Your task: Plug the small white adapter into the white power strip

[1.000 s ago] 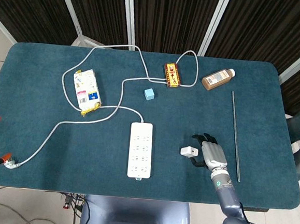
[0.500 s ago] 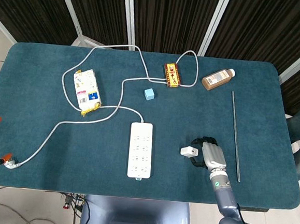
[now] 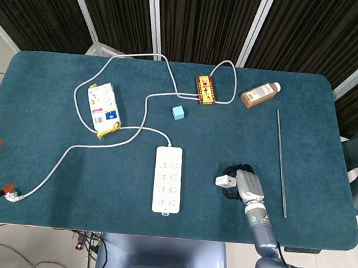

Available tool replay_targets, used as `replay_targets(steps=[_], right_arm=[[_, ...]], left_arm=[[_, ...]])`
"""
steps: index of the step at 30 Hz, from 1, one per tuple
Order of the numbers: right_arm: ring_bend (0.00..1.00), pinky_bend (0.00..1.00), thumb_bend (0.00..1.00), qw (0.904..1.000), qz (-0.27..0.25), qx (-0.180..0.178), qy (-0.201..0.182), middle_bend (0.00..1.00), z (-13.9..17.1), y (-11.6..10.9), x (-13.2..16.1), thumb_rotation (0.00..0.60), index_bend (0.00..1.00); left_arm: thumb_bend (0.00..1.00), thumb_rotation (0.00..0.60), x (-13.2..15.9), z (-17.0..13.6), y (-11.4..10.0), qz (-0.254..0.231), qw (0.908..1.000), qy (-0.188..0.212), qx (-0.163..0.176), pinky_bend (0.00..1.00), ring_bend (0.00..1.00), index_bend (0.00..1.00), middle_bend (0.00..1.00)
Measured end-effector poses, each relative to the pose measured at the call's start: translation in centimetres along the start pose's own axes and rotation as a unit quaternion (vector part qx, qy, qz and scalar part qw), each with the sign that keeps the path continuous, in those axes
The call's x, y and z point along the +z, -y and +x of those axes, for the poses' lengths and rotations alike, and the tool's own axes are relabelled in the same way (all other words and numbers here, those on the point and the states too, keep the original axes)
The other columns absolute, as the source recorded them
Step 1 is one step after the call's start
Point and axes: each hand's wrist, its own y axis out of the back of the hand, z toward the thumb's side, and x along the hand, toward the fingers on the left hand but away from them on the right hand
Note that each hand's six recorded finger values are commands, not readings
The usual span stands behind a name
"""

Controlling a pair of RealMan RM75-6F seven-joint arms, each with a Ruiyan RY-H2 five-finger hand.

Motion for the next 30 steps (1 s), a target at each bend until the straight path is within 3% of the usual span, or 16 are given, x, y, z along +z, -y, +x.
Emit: replay_targets(steps=[23, 30], right_arm=[[0.25, 0.09, 0.50, 0.9999, -0.009, 0.009, 0.005, 0.45, -0.5, 0.6, -0.5, 0.600, 0.52], [0.25, 0.09, 0.50, 0.9992, 0.004, -0.012, -0.037, 0.46, -0.3, -1.1, 1.4, 0.600, 0.56]], left_arm=[[0.08, 0.600, 0.0, 0.0, 0.1, 0.002, 1.0000, -0.002, -0.002, 0.00, 0.00, 0.18, 0.00], [0.08, 0.600, 0.0, -0.1, 0.1, 0.001, 1.0000, -0.001, -0.004, 0.00, 0.00, 0.18, 0.00]])
